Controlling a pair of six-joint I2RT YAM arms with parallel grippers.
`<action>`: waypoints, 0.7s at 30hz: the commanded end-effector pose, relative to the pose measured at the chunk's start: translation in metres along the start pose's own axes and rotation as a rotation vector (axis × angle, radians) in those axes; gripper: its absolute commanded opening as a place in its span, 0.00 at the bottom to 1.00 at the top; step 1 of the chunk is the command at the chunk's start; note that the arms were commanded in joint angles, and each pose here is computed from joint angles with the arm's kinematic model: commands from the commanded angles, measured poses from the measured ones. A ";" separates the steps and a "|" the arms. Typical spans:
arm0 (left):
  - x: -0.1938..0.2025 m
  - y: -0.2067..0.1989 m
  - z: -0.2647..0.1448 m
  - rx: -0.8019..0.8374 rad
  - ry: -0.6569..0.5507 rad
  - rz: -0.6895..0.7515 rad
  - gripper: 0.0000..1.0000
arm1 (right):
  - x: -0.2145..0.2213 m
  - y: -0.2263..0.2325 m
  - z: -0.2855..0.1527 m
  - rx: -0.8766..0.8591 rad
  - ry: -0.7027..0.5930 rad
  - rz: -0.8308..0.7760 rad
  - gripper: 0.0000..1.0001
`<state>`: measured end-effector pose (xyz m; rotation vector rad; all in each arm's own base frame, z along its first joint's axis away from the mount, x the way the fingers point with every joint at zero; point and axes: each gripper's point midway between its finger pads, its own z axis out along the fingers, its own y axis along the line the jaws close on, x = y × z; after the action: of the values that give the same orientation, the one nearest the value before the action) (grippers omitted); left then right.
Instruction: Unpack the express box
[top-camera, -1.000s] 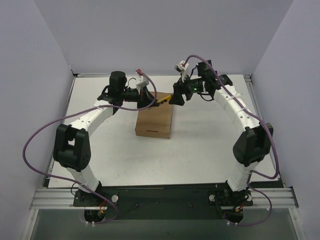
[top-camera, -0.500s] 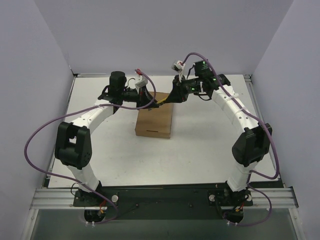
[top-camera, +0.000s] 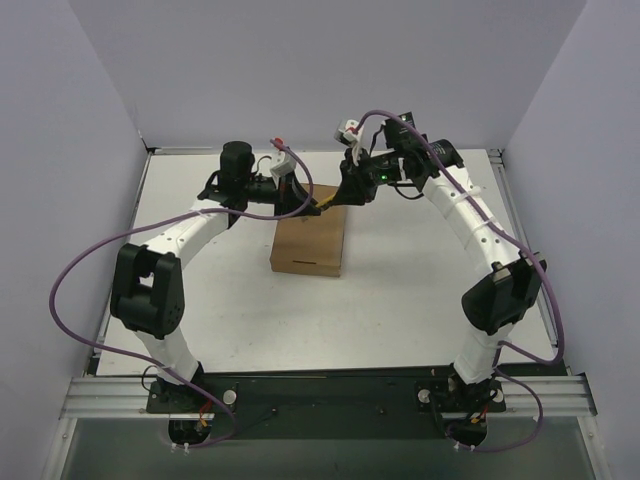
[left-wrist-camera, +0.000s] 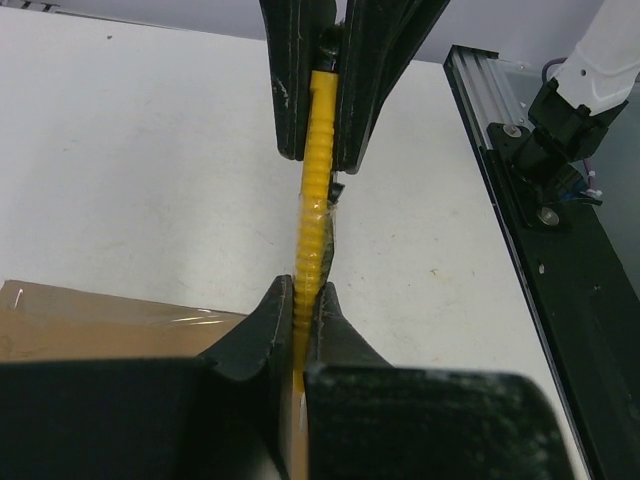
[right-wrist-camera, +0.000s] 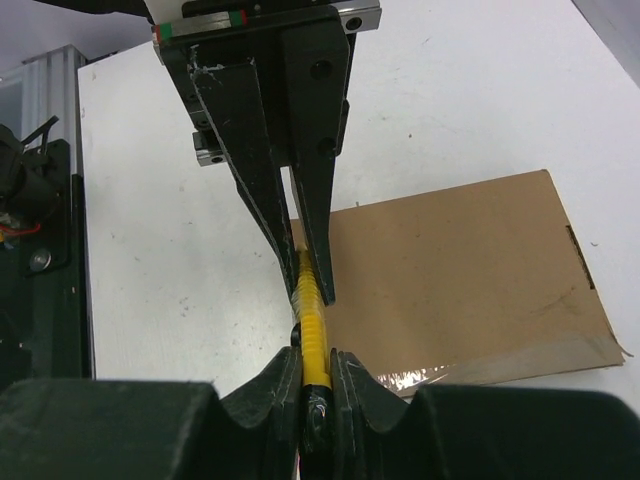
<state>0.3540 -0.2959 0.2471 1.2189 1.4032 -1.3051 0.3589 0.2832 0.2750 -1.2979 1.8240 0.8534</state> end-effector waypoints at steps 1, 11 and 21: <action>-0.016 0.005 0.003 0.003 -0.031 0.005 0.00 | -0.022 -0.002 -0.003 0.001 -0.044 -0.018 0.02; -0.037 0.002 0.004 0.062 -0.119 -0.121 0.00 | -0.030 -0.002 -0.002 -0.052 -0.110 0.097 0.52; -0.041 0.005 0.006 0.065 -0.134 -0.122 0.00 | -0.031 -0.004 0.010 -0.077 -0.130 0.147 0.48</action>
<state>0.3653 -0.3057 0.2703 1.0510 1.4345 -1.5077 0.3706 0.2969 0.2882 -1.1400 1.8639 1.0035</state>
